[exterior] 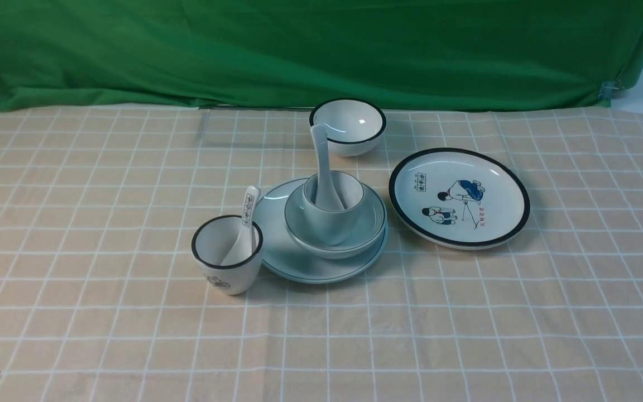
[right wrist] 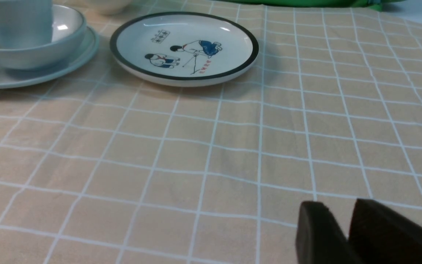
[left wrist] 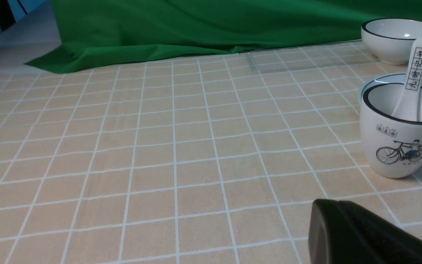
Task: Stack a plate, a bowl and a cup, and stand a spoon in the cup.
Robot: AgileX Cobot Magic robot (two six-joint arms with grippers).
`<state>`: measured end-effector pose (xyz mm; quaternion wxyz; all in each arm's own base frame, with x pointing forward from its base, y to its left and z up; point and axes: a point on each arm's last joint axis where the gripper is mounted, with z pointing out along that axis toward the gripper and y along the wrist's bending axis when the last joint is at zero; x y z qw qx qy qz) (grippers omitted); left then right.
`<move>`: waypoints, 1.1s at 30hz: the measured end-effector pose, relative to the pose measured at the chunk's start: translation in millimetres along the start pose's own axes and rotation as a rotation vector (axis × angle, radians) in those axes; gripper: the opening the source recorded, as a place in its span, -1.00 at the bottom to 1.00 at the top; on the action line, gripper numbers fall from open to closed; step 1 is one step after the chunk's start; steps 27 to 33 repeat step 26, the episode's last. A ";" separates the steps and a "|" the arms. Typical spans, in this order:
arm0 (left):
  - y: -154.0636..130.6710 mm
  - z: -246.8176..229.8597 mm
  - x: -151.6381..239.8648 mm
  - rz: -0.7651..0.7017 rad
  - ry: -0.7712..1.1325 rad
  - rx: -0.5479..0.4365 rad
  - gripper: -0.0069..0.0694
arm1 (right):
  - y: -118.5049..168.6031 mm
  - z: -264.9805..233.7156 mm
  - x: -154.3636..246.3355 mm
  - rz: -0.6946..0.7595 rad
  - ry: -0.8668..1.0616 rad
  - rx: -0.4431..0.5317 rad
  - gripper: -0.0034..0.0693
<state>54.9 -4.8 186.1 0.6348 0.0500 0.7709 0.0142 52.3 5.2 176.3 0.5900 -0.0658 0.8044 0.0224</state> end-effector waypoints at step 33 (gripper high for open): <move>0.3 0.0 0.1 0.014 0.001 -0.004 -0.82 | 0.0 0.0 0.0 0.001 0.000 0.000 -0.26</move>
